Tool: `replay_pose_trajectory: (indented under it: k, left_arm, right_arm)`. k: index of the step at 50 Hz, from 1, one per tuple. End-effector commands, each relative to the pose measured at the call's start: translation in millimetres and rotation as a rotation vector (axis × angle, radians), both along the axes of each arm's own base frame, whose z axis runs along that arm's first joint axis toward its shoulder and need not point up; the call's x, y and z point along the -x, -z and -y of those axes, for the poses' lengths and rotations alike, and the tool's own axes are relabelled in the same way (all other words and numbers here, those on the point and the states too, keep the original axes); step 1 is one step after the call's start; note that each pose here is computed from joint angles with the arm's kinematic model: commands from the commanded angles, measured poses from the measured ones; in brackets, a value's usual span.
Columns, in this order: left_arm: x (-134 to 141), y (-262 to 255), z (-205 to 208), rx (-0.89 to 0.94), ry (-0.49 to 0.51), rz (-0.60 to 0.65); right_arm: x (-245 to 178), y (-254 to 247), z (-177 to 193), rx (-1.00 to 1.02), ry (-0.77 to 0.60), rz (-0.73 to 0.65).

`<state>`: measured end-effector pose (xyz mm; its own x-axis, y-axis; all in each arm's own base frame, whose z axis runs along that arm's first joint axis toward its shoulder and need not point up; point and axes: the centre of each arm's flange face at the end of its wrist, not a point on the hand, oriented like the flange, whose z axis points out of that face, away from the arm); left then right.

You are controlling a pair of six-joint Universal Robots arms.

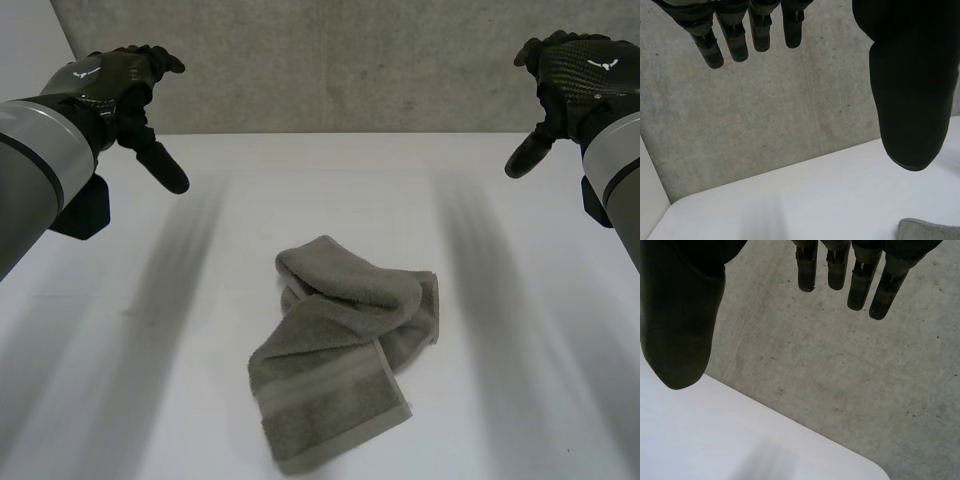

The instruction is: Fold the towel.

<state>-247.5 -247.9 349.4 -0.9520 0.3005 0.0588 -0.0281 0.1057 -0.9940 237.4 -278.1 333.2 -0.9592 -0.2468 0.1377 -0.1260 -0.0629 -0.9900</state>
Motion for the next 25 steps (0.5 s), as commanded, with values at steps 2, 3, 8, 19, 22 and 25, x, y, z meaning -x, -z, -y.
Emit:
replay_pose_trajectory:
  k: [2, 3, 8, 19, 22, 25]
  left_arm:
    - [-0.2, 0.0, -0.9, 0.001, -0.001, -0.004]
    - [-0.2, 0.0, -0.9, 0.001, -0.001, -0.004]
    - [2.3, 3.3, -4.9, -0.008, 0.019, 0.001]
    - [25.0, 66.1, -51.8, -0.191, 0.168, 0.1]
    - [24.5, 90.0, -56.9, -0.245, 0.175, 0.13]
    - [28.5, 117.9, -62.8, -0.295, 0.196, 0.163]
  right_arm:
    - [-0.3, 0.4, -0.5, -0.002, -0.008, -0.004]
    - [-0.3, 0.4, -0.5, -0.002, -0.008, -0.004]
    - [-4.2, -0.4, -0.5, 0.015, -0.042, -0.054]
    - [-29.9, 59.5, -29.0, -0.009, -0.486, -0.636]
    - [-34.3, 79.3, -38.8, -0.004, -0.608, -0.71]
    - [-39.3, 95.1, -38.5, 0.001, -0.675, -0.726]
